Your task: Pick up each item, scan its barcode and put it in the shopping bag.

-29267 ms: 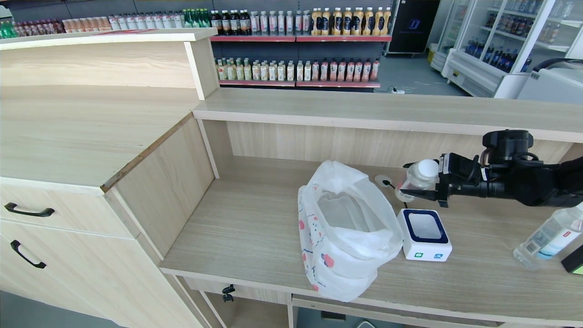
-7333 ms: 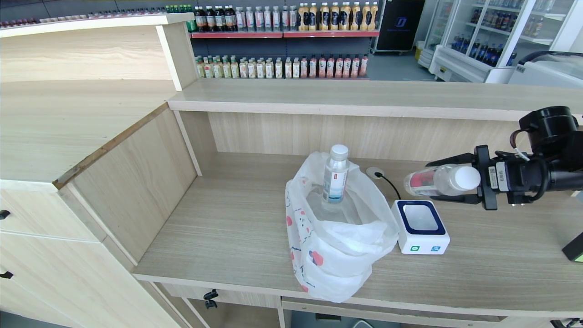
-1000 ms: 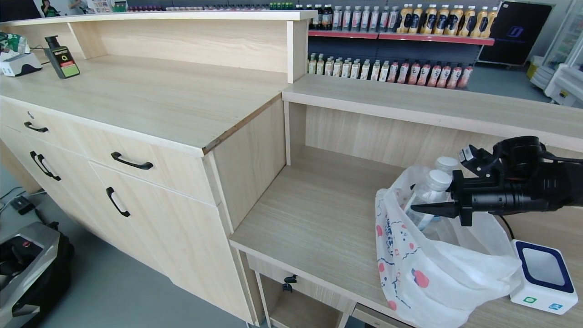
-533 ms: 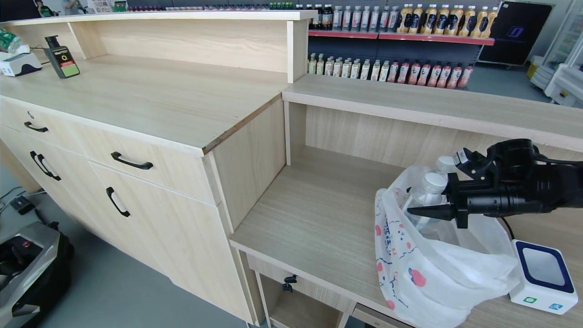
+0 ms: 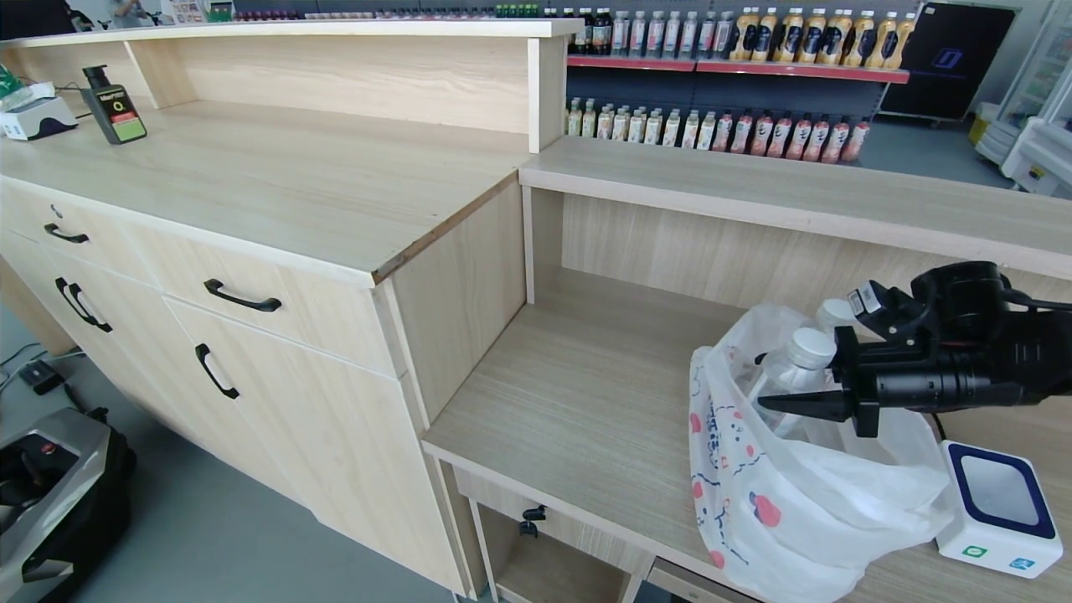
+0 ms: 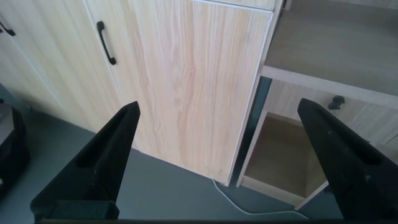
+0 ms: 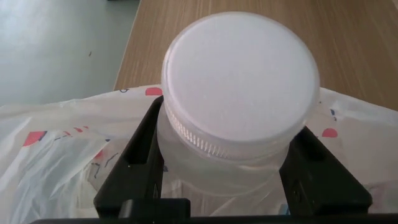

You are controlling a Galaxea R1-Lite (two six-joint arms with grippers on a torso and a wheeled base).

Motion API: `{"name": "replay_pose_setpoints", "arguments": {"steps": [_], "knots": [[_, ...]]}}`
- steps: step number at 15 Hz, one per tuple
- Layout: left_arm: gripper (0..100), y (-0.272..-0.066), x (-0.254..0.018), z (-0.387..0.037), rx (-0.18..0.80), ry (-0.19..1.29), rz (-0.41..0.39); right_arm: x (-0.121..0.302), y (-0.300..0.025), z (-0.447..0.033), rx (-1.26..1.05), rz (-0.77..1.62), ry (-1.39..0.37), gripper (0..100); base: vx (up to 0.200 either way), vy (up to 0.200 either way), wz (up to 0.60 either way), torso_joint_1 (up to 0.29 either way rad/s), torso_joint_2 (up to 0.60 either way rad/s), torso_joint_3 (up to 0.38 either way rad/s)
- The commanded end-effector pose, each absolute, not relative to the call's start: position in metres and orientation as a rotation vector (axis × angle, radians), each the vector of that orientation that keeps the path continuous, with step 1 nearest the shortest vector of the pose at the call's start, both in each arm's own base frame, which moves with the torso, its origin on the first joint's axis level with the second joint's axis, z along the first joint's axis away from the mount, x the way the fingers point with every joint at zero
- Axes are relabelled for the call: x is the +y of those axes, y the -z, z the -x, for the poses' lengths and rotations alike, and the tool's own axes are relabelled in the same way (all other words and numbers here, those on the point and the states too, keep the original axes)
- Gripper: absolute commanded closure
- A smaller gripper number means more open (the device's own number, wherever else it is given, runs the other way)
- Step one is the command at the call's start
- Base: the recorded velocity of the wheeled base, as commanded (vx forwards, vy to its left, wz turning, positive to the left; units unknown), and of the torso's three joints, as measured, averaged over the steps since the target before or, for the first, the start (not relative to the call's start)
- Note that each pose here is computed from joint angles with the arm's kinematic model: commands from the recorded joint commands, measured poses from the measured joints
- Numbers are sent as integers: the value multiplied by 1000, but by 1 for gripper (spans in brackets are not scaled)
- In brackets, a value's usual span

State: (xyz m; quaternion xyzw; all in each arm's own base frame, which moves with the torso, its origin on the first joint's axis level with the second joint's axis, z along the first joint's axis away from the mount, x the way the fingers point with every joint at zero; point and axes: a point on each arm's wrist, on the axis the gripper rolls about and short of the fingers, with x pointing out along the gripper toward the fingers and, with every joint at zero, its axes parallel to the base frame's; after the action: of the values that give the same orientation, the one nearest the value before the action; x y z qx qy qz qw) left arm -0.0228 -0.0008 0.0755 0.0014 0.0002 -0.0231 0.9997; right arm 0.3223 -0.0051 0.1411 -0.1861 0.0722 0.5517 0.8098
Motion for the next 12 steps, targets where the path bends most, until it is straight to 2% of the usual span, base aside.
{"name": "replay_pose_setpoints", "arguments": {"steps": [1, 12], "knots": [[0, -76, -1, 23, 1, 46, -3, -4, -147, -312, 140, 409, -1176, 100, 0, 0, 0, 0, 0, 0], [0, -76, -1, 23, 1, 46, -3, -1, -123, -279, 155, 454, -1221, 100, 0, 0, 0, 0, 0, 0]]}}
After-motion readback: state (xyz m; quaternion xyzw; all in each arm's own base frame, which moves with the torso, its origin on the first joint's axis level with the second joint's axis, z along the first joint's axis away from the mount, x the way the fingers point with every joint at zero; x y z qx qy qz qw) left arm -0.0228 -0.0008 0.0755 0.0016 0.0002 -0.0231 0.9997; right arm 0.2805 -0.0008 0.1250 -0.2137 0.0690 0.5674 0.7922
